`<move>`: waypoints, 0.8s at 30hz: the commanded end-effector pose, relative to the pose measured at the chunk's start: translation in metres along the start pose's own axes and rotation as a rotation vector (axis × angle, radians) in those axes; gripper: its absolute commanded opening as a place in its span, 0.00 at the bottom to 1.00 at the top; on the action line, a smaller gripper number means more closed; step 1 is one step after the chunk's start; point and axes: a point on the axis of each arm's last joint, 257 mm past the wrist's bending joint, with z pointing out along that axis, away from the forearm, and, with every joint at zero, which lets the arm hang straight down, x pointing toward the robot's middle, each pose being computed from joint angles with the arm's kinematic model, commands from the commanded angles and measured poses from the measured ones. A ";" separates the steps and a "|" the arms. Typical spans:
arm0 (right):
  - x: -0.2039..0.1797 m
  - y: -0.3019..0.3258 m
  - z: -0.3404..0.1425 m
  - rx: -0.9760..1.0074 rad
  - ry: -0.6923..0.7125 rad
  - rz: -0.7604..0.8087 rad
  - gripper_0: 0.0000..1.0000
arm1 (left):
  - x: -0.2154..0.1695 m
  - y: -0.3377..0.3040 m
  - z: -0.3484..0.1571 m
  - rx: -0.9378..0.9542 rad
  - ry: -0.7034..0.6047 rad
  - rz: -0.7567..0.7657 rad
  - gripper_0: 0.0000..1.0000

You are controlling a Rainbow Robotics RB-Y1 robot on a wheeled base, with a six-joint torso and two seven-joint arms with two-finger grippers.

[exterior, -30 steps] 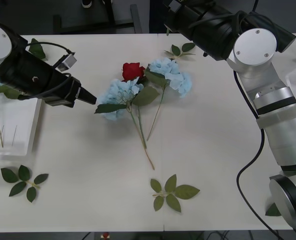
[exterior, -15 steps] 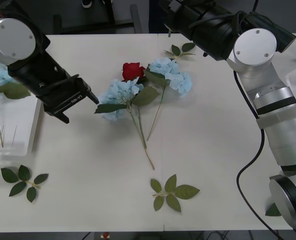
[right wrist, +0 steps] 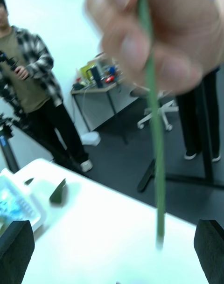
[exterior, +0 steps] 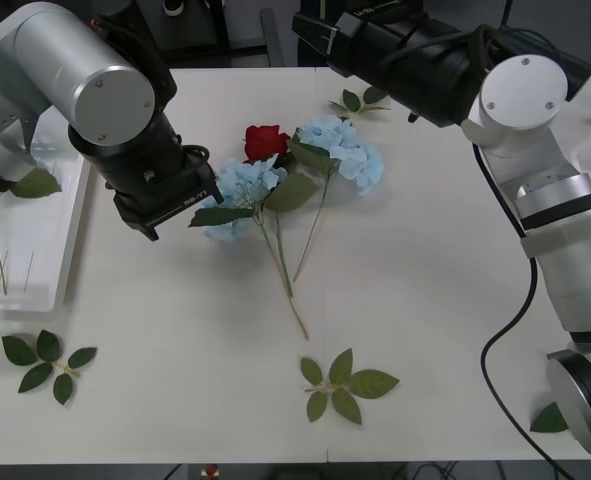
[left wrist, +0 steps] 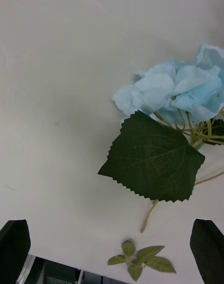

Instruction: Place the red flowers into the right box and the blue flowers into the left box. If a person shows an open palm, hand one flower to the person first, then continue sorting.

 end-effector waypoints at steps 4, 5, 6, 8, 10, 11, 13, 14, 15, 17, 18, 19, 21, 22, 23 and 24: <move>0.015 0.004 -0.061 -0.093 0.092 0.059 1.00 | 0.012 -0.027 0.009 0.002 -0.116 -0.052 1.00; 0.024 0.001 -0.070 -0.099 0.112 0.085 1.00 | 0.012 -0.030 0.012 0.005 -0.126 -0.058 1.00; 0.033 -0.004 -0.082 -0.099 0.132 0.116 1.00 | 0.014 -0.032 0.017 0.006 -0.136 -0.066 1.00; 0.047 -0.014 -0.096 -0.082 0.164 0.141 1.00 | 0.016 -0.037 0.024 0.012 -0.141 -0.076 1.00; 0.077 -0.035 -0.122 -0.031 0.233 0.175 1.00 | 0.018 -0.043 0.035 0.012 -0.155 -0.078 1.00; 0.085 -0.040 -0.128 -0.019 0.250 0.190 1.00 | 0.018 -0.044 0.037 0.014 -0.158 -0.082 1.00; 0.112 -0.057 -0.148 0.025 0.330 0.176 1.00 | 0.017 -0.049 0.044 0.014 -0.164 -0.095 1.00; 0.123 -0.066 -0.158 0.047 0.363 0.170 1.00 | 0.016 -0.050 0.046 0.014 -0.164 -0.103 1.00; 0.134 -0.072 -0.167 0.063 0.394 0.176 1.00 | 0.016 -0.052 0.049 0.017 -0.166 -0.105 1.00; 0.161 -0.085 -0.188 0.099 0.464 0.241 1.00 | 0.013 -0.055 0.054 0.021 -0.180 -0.110 1.00; 0.167 -0.088 -0.193 0.107 0.482 0.247 1.00 | 0.012 -0.057 0.056 0.023 -0.186 -0.110 1.00; 0.180 -0.094 -0.201 0.125 0.522 0.258 1.00 | 0.010 -0.057 0.060 0.023 -0.191 -0.115 1.00; 0.200 -0.101 -0.213 0.156 0.574 0.299 1.00 | 0.006 -0.061 0.067 0.028 -0.206 -0.123 1.00; 0.210 -0.102 -0.216 0.170 0.592 0.333 1.00 | 0.004 -0.062 0.071 0.028 -0.212 -0.125 1.00; 0.217 -0.101 -0.216 0.180 0.599 0.363 1.00 | 0.002 -0.063 0.074 0.028 -0.222 -0.127 1.00; 0.224 -0.101 -0.215 0.191 0.603 0.397 1.00 | 0.001 -0.064 0.077 0.031 -0.225 -0.130 1.00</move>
